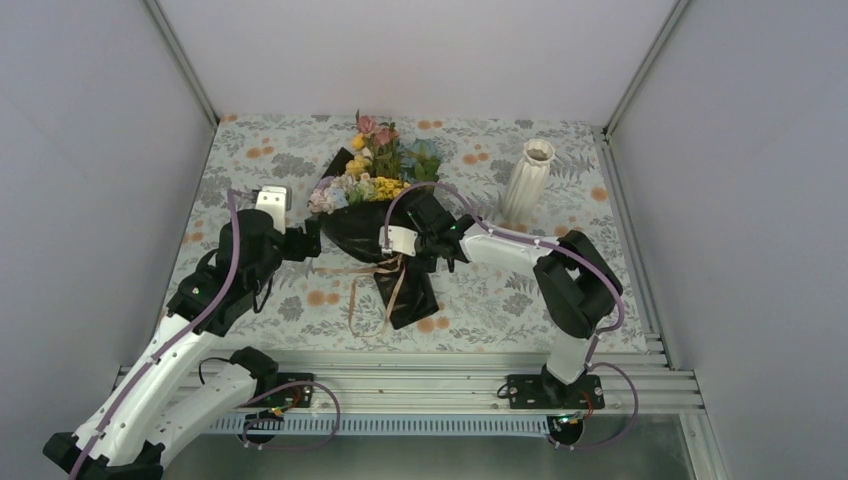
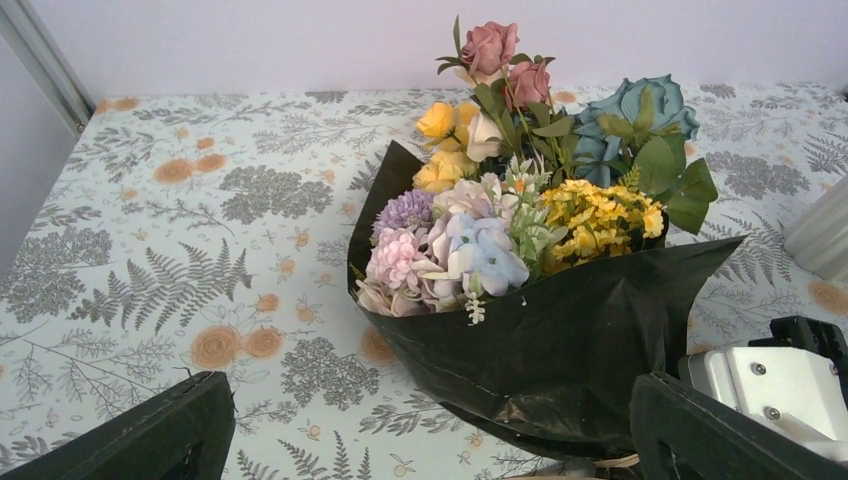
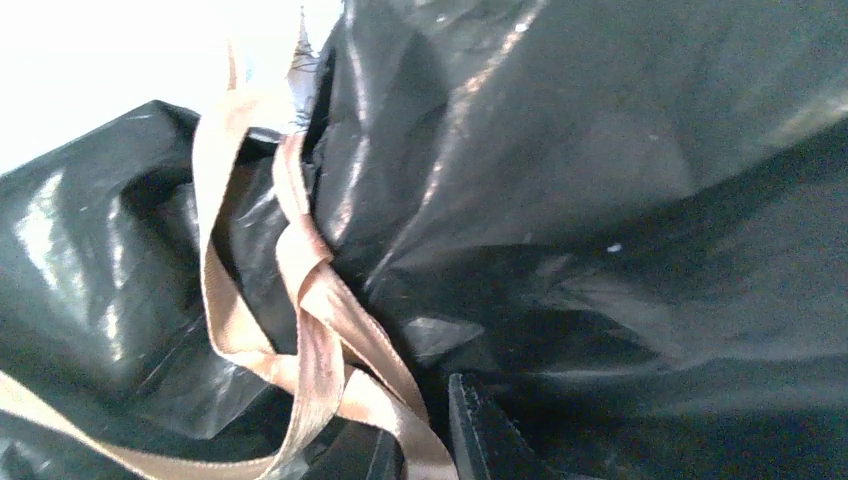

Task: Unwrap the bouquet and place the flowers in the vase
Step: Untie the ribbon from the wrapping paper.

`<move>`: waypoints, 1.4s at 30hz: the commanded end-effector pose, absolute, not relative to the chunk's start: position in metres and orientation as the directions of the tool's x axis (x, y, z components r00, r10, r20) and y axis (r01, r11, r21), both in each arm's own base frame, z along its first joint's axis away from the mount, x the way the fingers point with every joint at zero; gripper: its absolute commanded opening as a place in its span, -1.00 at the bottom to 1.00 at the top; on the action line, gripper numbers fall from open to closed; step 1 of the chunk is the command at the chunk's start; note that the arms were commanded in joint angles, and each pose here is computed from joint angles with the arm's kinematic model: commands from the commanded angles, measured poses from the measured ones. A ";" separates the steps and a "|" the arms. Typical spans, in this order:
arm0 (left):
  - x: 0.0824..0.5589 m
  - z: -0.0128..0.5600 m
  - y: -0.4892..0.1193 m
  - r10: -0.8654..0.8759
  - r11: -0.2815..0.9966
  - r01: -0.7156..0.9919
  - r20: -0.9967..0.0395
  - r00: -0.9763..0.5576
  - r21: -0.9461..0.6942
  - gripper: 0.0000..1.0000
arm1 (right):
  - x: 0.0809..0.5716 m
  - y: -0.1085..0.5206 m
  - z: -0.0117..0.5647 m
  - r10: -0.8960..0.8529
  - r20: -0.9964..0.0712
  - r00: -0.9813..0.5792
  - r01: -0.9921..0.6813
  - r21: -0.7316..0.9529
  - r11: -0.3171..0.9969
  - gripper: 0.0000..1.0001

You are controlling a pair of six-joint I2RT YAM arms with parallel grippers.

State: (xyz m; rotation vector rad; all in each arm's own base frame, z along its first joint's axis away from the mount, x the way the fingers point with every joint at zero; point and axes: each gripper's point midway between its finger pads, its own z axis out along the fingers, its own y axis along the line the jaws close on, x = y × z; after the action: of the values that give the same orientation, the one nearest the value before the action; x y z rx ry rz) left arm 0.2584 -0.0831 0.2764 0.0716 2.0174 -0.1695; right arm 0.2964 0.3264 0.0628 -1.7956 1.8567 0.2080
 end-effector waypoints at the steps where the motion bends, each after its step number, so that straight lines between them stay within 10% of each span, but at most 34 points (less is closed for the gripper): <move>1: 0.260 0.276 -0.086 -0.008 0.986 0.145 -0.902 -0.432 -0.078 0.97 | 0.314 0.334 0.091 -0.859 -0.507 0.068 -0.922 -0.361 0.139 -0.77; 20: 0.259 0.268 -0.100 -0.002 0.971 0.212 -0.892 -0.452 -0.109 0.92 | 0.283 0.359 0.166 -0.654 -0.753 0.075 -0.945 -0.264 0.195 -0.92; 27: 0.259 0.267 -0.100 -0.004 0.973 0.204 -0.889 -0.459 -0.110 0.91 | 0.234 0.400 0.181 -0.534 -0.845 0.034 -0.998 -0.056 0.024 -0.92; 33: 0.259 0.266 -0.099 -0.016 0.974 0.195 -0.889 -0.458 -0.118 0.91 | 0.247 0.389 0.158 -0.637 -0.771 0.026 -0.990 -0.106 0.088 -0.37; 42: 0.259 0.269 -0.096 -0.019 0.975 0.187 -0.893 -0.449 -0.115 0.91 | 0.268 0.347 0.093 -0.816 -0.577 0.029 -0.973 -0.205 0.110 -0.31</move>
State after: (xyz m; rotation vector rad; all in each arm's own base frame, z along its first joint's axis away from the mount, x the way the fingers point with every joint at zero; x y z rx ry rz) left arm 0.2583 -0.0970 0.2635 0.1350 2.0529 -0.2253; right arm 0.2676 0.3640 0.1065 -1.6636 1.8237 0.4456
